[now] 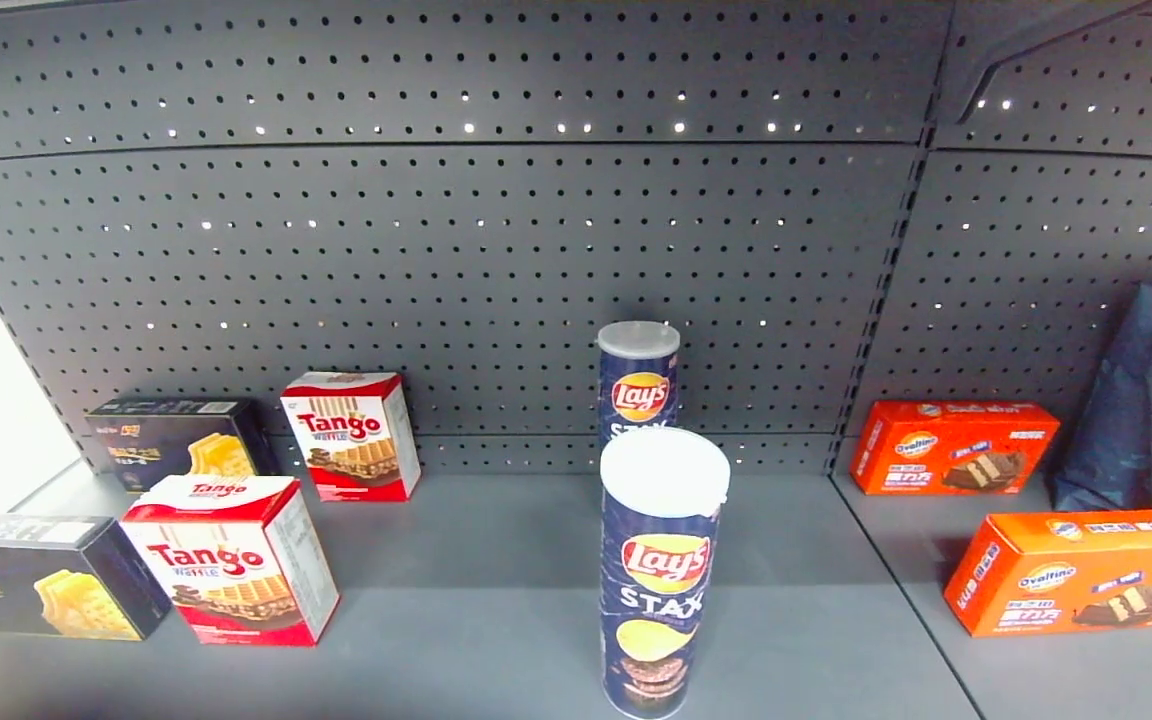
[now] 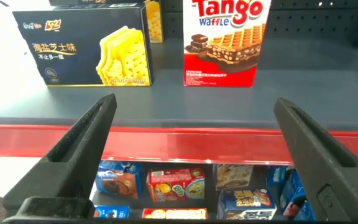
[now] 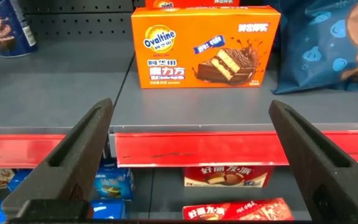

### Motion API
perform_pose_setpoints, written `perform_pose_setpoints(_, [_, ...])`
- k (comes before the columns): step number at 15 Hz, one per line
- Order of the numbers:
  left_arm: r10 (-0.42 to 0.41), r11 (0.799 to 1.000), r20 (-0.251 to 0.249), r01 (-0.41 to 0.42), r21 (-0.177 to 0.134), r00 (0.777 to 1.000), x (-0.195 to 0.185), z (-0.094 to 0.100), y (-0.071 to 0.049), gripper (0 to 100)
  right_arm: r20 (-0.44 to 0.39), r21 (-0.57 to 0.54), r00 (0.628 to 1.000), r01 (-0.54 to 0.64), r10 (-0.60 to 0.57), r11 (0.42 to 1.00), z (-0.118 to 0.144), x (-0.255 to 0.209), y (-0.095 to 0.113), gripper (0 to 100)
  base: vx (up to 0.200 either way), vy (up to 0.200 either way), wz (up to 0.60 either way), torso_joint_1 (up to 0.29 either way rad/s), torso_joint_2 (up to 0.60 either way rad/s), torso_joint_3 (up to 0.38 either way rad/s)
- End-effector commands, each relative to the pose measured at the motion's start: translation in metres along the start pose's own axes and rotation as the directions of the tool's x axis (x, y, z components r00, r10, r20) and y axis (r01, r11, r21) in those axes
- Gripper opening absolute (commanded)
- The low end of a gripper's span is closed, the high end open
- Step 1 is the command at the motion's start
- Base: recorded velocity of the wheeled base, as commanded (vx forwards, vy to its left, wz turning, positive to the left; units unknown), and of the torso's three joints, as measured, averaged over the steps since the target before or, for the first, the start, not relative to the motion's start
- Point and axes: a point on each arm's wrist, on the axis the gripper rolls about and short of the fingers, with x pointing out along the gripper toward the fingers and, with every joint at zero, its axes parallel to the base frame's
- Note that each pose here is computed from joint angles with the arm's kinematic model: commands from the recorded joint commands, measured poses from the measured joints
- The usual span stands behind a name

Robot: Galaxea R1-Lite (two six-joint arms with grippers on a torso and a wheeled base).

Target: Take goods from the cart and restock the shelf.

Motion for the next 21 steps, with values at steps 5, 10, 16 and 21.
perform_pose_setpoints(5, [0.003, 1.0, -0.001, -0.003, -0.005, 1.0, 0.0001, 0.0, 0.0001, 100, -0.001, 0.0, 1.0, 0.0, 0.0, 1.0, 0.0001, 0.0001, 0.0, 100, 0.0, 0.0, 0.0, 0.0, 0.0, 0.0])
perform_pose_setpoints(10, [0.003, 1.0, -0.001, -0.003, -0.007, 1.0, 0.0001, 0.0, 0.0001, 100, -0.001, 0.0, 1.0, 0.0, 0.0, 1.0, 0.0001, 0.0001, 0.0, 100, 0.0, -0.08, 0.0, 0.0, 0.0, 0.002])
perform_pose_setpoints(16, [0.003, 1.0, -0.001, -0.003, -0.007, 1.0, 0.0001, 0.0, 0.0001, 100, -0.001, 0.0, 1.0, 0.0, 0.0, 1.0, 0.0001, 0.0001, 0.0, 100, 0.0, 0.0, 0.0, 0.0, 0.0, 0.0])
perform_pose_setpoints(21, [0.001, 1.0, -0.001, -0.001, -0.007, 1.0, 0.0001, 0.0, 0.0, 100, -0.001, 0.0, 1.0, 0.0, 0.0, 1.0, 0.0001, 0.0001, 0.0, 100, -0.08, 0.0, 0.0, 0.001, 0.0, 0.002])
